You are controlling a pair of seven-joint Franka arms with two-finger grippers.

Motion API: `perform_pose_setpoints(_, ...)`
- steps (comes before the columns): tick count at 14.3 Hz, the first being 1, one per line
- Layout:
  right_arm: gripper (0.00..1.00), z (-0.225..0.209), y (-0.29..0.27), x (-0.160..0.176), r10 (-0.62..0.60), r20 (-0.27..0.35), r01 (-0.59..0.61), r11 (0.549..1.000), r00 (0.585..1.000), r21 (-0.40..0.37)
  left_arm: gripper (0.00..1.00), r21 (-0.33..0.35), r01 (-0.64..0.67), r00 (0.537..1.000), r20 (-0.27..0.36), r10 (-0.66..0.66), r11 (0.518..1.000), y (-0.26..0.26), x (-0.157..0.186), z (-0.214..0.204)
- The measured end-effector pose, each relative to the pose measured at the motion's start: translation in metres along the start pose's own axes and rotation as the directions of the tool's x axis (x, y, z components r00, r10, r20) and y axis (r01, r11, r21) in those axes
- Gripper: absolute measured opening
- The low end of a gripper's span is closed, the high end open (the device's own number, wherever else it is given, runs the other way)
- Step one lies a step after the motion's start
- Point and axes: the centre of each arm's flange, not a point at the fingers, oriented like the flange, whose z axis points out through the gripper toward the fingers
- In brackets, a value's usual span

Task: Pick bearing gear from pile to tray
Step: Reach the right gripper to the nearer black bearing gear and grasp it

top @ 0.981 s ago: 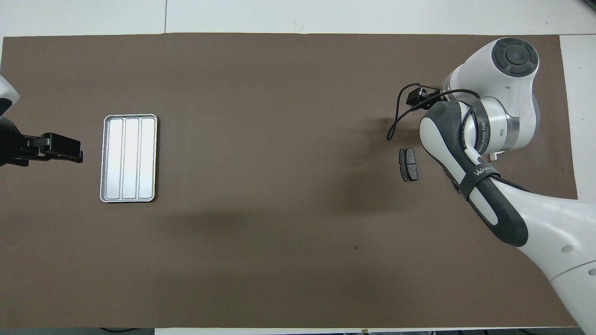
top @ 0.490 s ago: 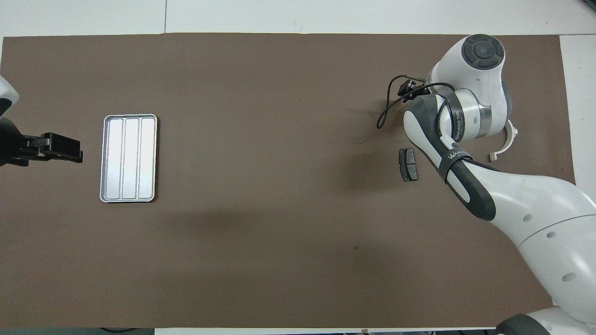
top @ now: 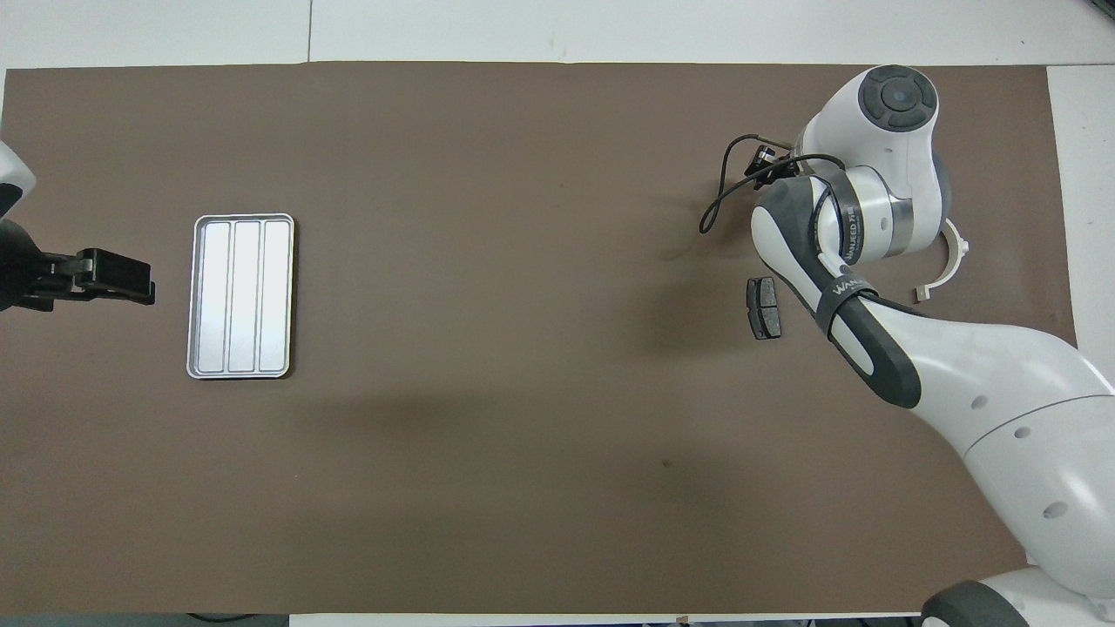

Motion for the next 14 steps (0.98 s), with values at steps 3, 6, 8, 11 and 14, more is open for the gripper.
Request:
perform_pose_setpoints(3,0.70,0.0036,-0.0012,-0.0017,0.009,0.001,-0.009,1.000,1.000,0.018,1.00,0.000,0.000,1.000,0.000,0.000,1.000,0.0000,0.0000,0.0000)
perform_pose_setpoints(6,0.51,0.0012,-0.0014,-0.0018,0.010,-0.002,-0.010,1.000,1.000,0.023,1.00,0.000,0.000,1.000,0.000,0.000,1.000,0.0000,0.0000,0.0000)
perform_pose_setpoints(8,0.30,-0.0002,-0.0008,-0.0015,0.012,-0.003,-0.012,1.000,1.000,0.025,1.00,0.000,0.000,1.000,0.000,0.000,1.000,0.0000,0.0000,0.0000)
perform_pose_setpoints(11,0.30,-0.0003,-0.0008,-0.0015,0.013,-0.002,-0.013,1.000,1.000,0.025,1.00,0.000,0.000,1.000,0.000,0.000,1.000,0.0000,0.0000,0.0000)
perform_pose_setpoints(14,0.30,-0.0018,-0.0011,-0.0016,0.012,0.005,-0.012,1.000,1.000,0.020,1.00,0.000,0.000,1.000,0.000,0.000,1.000,0.0000,0.0000,0.0000)
